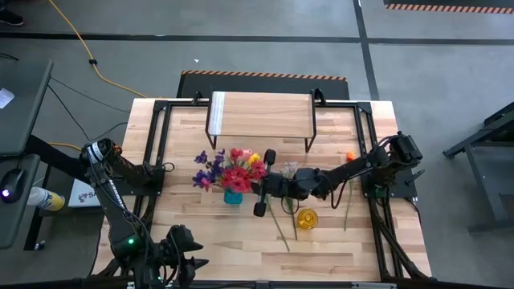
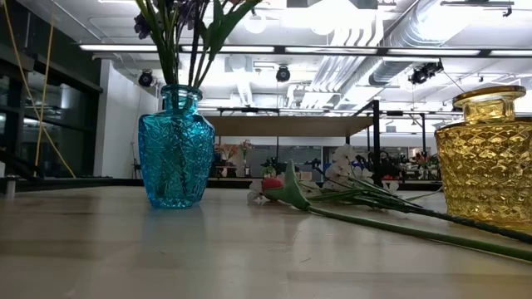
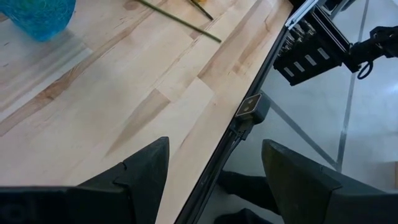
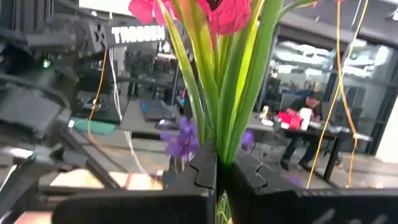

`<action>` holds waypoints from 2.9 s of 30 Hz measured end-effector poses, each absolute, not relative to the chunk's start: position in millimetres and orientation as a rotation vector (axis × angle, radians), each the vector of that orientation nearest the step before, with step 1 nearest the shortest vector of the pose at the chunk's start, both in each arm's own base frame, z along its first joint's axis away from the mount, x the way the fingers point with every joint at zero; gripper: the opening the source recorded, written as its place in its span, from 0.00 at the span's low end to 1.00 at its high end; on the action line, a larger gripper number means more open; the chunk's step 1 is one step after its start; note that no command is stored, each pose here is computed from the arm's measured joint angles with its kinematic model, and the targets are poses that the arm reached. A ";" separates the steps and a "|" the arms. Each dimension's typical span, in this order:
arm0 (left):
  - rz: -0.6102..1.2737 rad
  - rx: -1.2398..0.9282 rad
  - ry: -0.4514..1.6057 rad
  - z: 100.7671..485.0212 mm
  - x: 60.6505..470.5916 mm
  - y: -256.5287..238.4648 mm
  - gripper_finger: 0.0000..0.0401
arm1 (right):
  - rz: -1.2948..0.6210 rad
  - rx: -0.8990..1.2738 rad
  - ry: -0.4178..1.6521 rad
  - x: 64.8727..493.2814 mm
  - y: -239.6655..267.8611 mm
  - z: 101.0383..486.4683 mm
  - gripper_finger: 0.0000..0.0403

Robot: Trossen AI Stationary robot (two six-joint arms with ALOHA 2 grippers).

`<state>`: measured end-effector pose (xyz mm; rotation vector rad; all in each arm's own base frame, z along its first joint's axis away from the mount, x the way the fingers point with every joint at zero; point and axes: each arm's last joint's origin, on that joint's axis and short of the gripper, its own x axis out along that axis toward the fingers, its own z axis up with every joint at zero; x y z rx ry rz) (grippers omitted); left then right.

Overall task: Pick and place flowers into a vace then onto a shelf
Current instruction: Put the red flowers into the blue vase, then put the white flowers into the yellow vase

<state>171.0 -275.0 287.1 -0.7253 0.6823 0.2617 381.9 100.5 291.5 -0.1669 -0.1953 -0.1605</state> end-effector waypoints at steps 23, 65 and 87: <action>0.262 -0.725 0.682 287.0 171.0 -275.0 0.72 | -0.127 -0.089 -0.109 383.6 100.9 282.0 0.06; 0.262 -0.725 0.681 287.1 171.0 -275.0 0.72 | -0.011 -0.126 0.126 380.1 110.3 260.1 0.46; 0.262 -0.725 0.681 287.0 171.0 -275.1 0.72 | 0.037 -0.214 0.287 341.9 115.4 287.4 0.47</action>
